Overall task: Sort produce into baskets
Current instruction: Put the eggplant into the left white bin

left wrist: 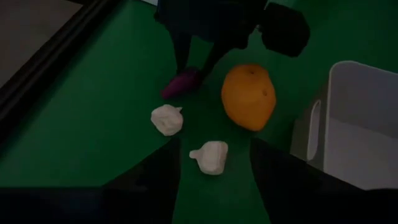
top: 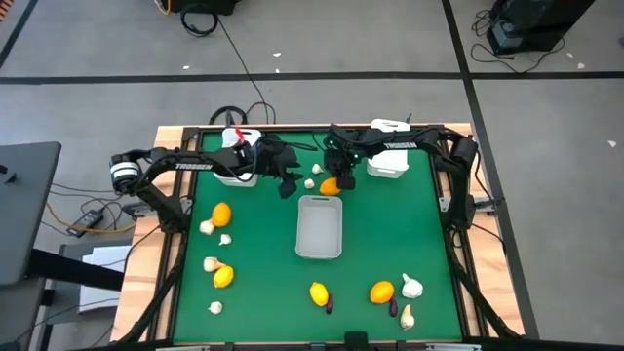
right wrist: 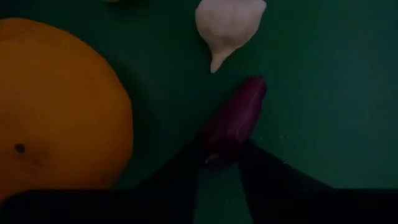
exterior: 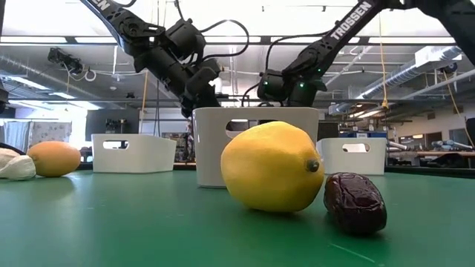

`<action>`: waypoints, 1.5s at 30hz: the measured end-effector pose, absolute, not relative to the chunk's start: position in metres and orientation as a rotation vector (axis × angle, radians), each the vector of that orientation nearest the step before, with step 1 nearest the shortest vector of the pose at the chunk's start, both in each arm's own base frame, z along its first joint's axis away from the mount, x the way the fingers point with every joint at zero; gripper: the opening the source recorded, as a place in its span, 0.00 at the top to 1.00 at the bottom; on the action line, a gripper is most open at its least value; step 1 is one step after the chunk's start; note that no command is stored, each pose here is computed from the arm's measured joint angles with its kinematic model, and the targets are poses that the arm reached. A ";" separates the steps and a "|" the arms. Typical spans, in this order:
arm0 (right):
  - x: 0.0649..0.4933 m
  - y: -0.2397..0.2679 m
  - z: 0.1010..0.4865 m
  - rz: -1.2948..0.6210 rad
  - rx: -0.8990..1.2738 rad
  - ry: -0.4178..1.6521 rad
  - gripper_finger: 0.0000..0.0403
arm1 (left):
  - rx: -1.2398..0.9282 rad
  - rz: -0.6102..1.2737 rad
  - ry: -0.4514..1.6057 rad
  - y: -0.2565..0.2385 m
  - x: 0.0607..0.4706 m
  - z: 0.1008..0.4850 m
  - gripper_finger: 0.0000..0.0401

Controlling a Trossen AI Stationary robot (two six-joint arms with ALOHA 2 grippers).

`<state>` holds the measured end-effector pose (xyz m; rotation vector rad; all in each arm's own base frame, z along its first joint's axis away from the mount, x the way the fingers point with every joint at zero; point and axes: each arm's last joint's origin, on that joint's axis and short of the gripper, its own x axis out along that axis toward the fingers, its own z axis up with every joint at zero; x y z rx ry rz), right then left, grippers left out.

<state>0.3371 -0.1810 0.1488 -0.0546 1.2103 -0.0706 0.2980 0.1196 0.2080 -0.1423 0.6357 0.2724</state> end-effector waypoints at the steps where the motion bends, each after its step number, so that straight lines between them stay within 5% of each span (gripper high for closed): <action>1: 0.337 -0.181 0.149 -0.075 -0.052 1.208 0.77 | -0.142 0.272 0.636 0.120 0.298 0.208 0.51; 7: 0.335 -0.189 0.158 -0.218 -0.076 1.196 0.96 | -0.139 0.276 0.628 0.120 0.299 0.209 0.51; 15: 0.328 -0.193 0.190 -0.315 -0.110 1.110 0.96 | -0.115 0.319 0.602 0.123 0.299 0.211 0.51; 24: 0.330 -0.158 0.229 -0.002 -0.060 0.916 0.95 | 0.133 0.260 0.522 0.120 0.307 0.221 0.51; 45: 0.353 -0.098 0.238 0.053 -0.245 0.893 0.94 | 0.098 0.071 0.505 0.109 0.310 0.219 0.51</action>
